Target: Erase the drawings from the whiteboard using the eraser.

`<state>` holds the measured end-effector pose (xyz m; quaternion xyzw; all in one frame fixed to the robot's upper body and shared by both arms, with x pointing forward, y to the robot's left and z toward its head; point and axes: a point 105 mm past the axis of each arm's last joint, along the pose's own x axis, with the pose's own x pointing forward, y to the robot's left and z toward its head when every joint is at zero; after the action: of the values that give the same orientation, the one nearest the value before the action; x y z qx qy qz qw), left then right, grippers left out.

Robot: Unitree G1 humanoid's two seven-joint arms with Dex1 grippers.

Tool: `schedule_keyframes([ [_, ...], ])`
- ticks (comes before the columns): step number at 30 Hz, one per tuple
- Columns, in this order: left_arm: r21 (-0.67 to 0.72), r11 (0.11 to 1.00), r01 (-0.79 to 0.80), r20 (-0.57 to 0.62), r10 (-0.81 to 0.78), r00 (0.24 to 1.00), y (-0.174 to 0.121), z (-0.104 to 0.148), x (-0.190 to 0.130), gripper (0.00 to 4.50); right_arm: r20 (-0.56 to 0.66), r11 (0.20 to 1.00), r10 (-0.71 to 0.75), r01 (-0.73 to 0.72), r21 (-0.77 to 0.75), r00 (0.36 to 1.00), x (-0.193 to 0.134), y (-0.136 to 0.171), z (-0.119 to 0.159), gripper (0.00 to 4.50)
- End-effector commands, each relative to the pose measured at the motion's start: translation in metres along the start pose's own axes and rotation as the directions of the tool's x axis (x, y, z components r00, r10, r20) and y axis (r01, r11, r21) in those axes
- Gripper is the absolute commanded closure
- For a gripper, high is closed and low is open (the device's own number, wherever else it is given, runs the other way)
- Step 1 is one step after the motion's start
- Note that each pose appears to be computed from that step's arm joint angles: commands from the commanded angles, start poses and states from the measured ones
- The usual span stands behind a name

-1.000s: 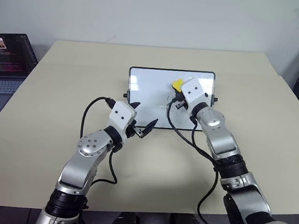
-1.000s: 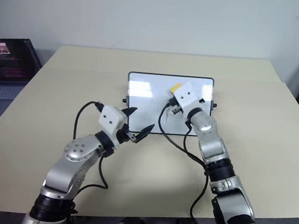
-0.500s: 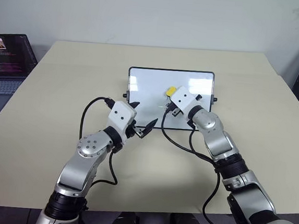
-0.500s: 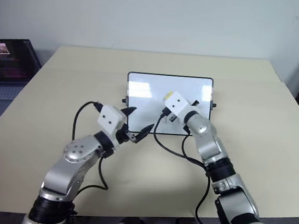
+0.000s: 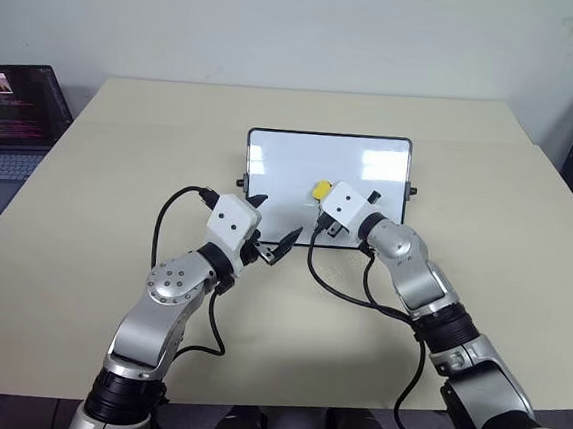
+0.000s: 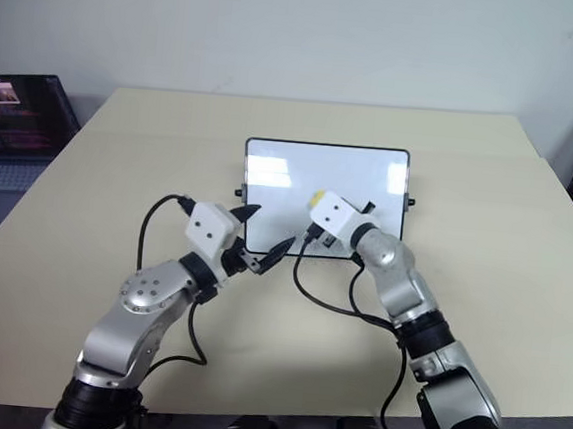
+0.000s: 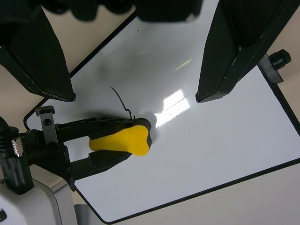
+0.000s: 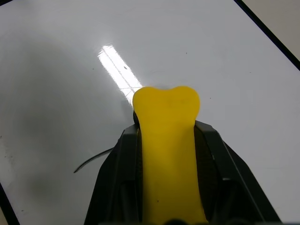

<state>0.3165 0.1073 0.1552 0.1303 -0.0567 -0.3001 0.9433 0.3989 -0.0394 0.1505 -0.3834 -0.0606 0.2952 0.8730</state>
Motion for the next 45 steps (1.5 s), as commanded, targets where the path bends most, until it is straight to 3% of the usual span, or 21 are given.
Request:
schedule_keyframes([
  [1, 0.013, 1.0, -0.018, 0.045, 0.017, 0.999, 0.003, 0.011, -0.001, 0.0, 0.002, 1.0, -0.008, 0.008, -0.01, 1.0, -0.001, -0.005, 0.001, 3.36],
  [17, 0.003, 1.0, -0.008, 0.042, 0.007, 0.999, -0.001, 0.007, 0.0, 0.0, -0.04, 0.991, -0.133, 0.133, 0.012, 0.99, 0.008, -0.045, -0.008, 3.36],
  [30, 0.01, 1.0, 0.005, 0.043, -0.006, 0.999, 0.0, 0.009, 0.001, 0.0, -0.029, 0.988, -0.143, 0.144, 0.051, 0.989, 0.005, -0.04, -0.006, 3.36],
  [37, 0.017, 1.0, 0.008, 0.044, -0.008, 0.999, 0.001, 0.011, -0.001, 0.0, 0.026, 0.953, -0.152, 0.139, 0.268, 0.988, -0.005, -0.039, 0.013, 3.36],
  [43, 0.04, 0.999, 0.006, 0.048, -0.008, 0.999, 0.004, 0.02, -0.011, 0.0, 0.009, 0.942, -0.162, 0.152, 0.298, 0.987, -0.025, -0.051, 0.019, 3.36],
  [45, 0.038, 0.999, -0.006, 0.034, 0.004, 0.999, 0.006, 0.023, -0.024, 0.0, -0.017, 0.893, -0.149, 0.142, 0.426, 0.989, -0.039, -0.054, 0.015, 3.36],
])
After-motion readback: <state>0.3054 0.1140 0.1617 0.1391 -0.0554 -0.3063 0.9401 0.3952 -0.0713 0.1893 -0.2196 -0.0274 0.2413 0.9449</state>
